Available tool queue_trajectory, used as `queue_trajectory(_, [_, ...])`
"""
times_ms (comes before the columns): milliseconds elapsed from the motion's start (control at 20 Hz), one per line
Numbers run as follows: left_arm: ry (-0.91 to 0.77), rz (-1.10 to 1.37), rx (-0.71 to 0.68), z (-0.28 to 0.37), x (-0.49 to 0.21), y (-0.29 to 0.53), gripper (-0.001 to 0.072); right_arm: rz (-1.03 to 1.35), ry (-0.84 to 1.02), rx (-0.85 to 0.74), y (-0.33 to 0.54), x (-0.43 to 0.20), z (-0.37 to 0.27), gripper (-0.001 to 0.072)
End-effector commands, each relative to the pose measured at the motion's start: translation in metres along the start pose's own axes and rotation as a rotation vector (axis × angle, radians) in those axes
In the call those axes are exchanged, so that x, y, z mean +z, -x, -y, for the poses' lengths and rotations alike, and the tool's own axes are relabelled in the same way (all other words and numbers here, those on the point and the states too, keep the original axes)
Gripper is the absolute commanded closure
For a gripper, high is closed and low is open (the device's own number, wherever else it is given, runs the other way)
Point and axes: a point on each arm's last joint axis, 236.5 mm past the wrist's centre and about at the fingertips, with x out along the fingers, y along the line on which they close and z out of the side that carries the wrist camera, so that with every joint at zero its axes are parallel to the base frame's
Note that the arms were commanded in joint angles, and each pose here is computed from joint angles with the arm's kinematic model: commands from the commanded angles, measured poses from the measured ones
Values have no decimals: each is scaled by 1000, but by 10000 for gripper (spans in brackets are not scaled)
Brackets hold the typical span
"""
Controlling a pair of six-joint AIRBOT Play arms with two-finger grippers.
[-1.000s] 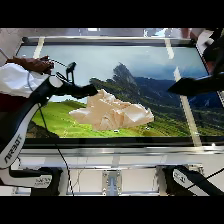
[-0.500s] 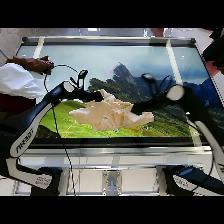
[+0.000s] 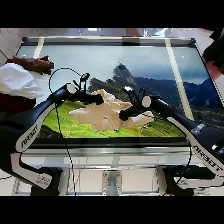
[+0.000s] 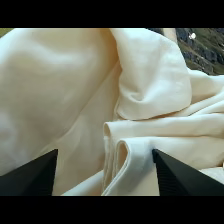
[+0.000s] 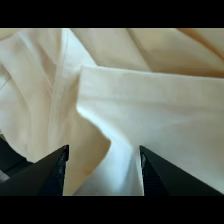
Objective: Fold the shirts.
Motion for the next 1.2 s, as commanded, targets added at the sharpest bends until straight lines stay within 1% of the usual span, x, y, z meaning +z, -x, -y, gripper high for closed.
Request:
queue_trajectory(0, [33, -14, -17, -1, -5, -9, 285, 44, 3, -21, -6, 13, 6, 488])
queue_trajectory(50, [38, -11, -22, 0, -4, -9, 509, 48, 15, -34, -6, 14, 9, 684])
queue_trajectory(100, [41, -8, -25, 1, -3, -9, 699, 46, 19, -38, -6, 13, 10, 698])
queue_trajectory(250, [27, 30, -29, 5, 13, 4, 696, -7, 62, -51, 4, 9, 9, 699])
queue_trajectory(350, [9, 119, -32, 10, 43, 37, 696, -70, 136, -110, 29, 10, 16, 700])
queue_trajectory(500, [-23, 300, -28, 19, 87, 129, 696, -120, 235, -251, 104, 19, 26, 700])
queue_trajectory(600, [-48, 410, -18, 25, 97, 206, 696, -78, 267, -326, 175, 26, 20, 700])
queue_trajectory(700, [-87, 526, 1, 38, 94, 284, 696, 74, 289, -348, 254, 34, -5, 700])
queue_trajectory(800, [-151, 678, 34, 64, 85, 361, 696, 314, 278, -335, 341, 39, -40, 700])
queue_trajectory(950, [-304, 940, 70, 127, 53, 463, 697, 669, 314, -288, 459, 32, -91, 701])
queue_trajectory(1050, [-391, 1116, 72, 168, 26, 521, 697, 867, 365, -228, 520, 25, -126, 701])
queue_trajectory(1150, [-444, 1211, 126, 182, 4, 553, 698, 966, 380, -232, 552, 23, -136, 702])
